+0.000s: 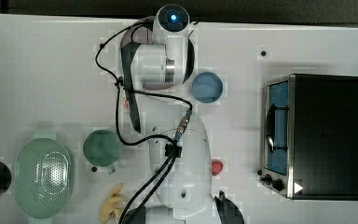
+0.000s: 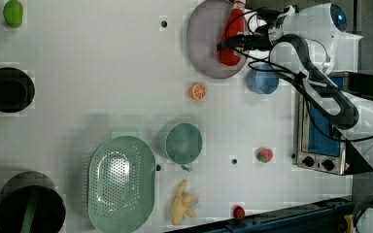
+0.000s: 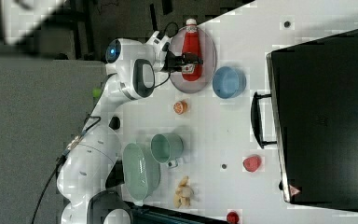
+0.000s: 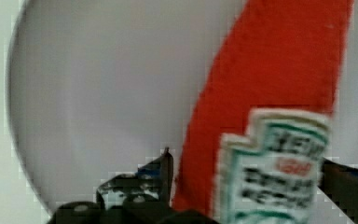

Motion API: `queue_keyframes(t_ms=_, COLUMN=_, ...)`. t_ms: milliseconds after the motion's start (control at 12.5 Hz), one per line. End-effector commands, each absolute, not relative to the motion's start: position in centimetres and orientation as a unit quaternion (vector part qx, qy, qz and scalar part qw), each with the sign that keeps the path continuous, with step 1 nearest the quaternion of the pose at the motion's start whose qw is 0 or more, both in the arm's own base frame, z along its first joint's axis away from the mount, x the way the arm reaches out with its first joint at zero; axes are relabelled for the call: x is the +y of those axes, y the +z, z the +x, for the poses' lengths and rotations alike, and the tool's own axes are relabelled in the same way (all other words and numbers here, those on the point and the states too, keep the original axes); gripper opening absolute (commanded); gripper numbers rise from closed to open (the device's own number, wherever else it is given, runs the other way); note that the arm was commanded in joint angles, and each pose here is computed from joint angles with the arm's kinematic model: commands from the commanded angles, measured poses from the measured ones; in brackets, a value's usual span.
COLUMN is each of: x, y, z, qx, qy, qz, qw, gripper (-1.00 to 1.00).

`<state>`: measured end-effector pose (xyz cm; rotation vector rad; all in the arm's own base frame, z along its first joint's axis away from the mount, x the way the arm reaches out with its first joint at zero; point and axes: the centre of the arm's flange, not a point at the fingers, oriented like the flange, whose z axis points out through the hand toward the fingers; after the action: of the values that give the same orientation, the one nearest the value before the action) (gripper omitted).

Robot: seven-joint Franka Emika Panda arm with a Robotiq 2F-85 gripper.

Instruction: Pick ketchup from table and place on plate.

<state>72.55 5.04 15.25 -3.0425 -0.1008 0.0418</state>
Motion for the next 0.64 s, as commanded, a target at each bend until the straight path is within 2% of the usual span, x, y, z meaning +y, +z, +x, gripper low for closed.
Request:
queue_keyframes(t_ms=80, x=5.3, y=24.6, z=74.7, qx=0.045, qy=-0.035, qz=-0.997, qw=0.053, gripper=1.0)
queue_keyframes(t_ms=320, x=2.8, y=32.0, z=74.1, qx=0.224, qy=-0.022, qz=-0.973, qw=0.048, gripper=1.0)
queue_keyframes(t_ms=640, x=-0.5, y=43.3, z=70.0, qx=0.344, qy=0.029, qz=-0.938, qw=0.02, gripper=1.0)
